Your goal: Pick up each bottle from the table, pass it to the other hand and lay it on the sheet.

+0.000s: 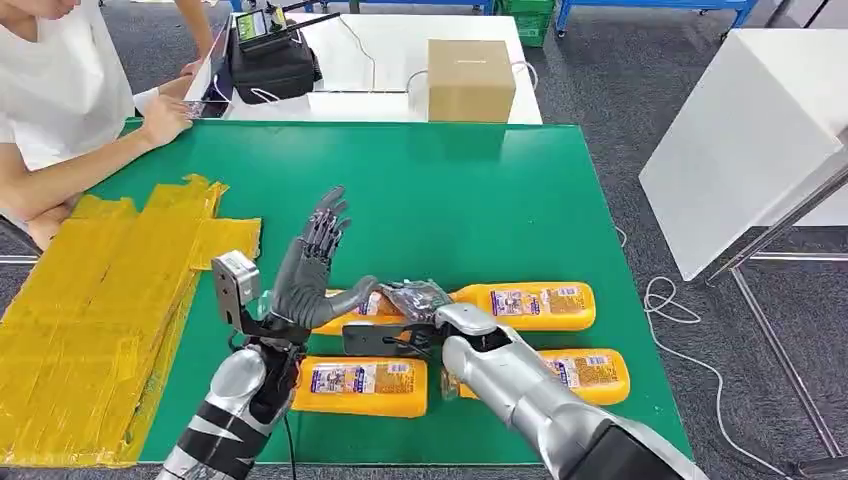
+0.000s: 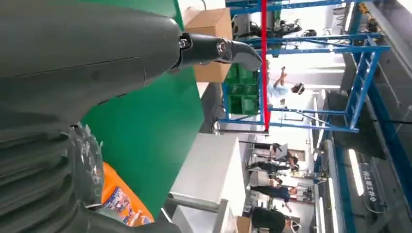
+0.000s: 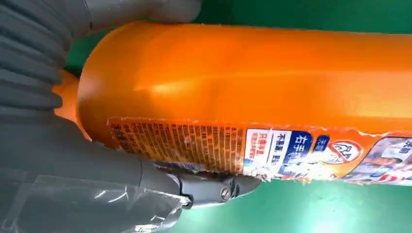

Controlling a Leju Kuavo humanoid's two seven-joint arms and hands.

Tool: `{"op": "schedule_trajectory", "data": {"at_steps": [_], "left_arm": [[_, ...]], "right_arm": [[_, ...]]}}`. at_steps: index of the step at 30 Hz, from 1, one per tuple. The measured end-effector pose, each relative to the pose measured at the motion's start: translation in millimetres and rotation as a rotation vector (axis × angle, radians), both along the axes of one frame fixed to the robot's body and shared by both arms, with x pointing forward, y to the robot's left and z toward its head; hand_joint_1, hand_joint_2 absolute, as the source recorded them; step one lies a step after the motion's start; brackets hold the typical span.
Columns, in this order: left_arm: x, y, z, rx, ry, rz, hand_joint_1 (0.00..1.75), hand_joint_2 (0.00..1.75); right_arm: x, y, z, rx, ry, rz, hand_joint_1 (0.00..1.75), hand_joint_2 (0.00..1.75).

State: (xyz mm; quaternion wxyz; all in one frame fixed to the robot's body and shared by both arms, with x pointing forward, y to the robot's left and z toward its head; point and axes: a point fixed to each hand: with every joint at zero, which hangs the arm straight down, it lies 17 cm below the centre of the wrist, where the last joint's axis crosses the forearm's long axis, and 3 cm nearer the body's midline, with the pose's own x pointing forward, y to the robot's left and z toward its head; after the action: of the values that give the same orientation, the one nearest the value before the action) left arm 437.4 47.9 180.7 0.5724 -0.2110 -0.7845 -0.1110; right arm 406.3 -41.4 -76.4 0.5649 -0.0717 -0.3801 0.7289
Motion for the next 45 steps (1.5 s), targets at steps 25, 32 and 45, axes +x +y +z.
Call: {"op": "schedule_trajectory", "data": {"at_steps": [25, 32, 45], "left_arm": [[-8, 0, -10, 0.016, 0.017, 0.018, 0.0, 1.75], [-19, 1, -5, -0.006, 0.009, 0.016, 0.0, 1.75], [-15, -2, 9, -0.029, -0.008, -0.031, 0.0, 1.75]], "right_arm": [[95, -22, 120, 0.452, -0.621, -0.416, 1.75, 1.75], [108, -85, 198, 1.083, -0.638, -0.822, 1.75, 1.75], [27, 33, 186, 1.341, -0.157, -0.478, 1.75, 1.75]]}}
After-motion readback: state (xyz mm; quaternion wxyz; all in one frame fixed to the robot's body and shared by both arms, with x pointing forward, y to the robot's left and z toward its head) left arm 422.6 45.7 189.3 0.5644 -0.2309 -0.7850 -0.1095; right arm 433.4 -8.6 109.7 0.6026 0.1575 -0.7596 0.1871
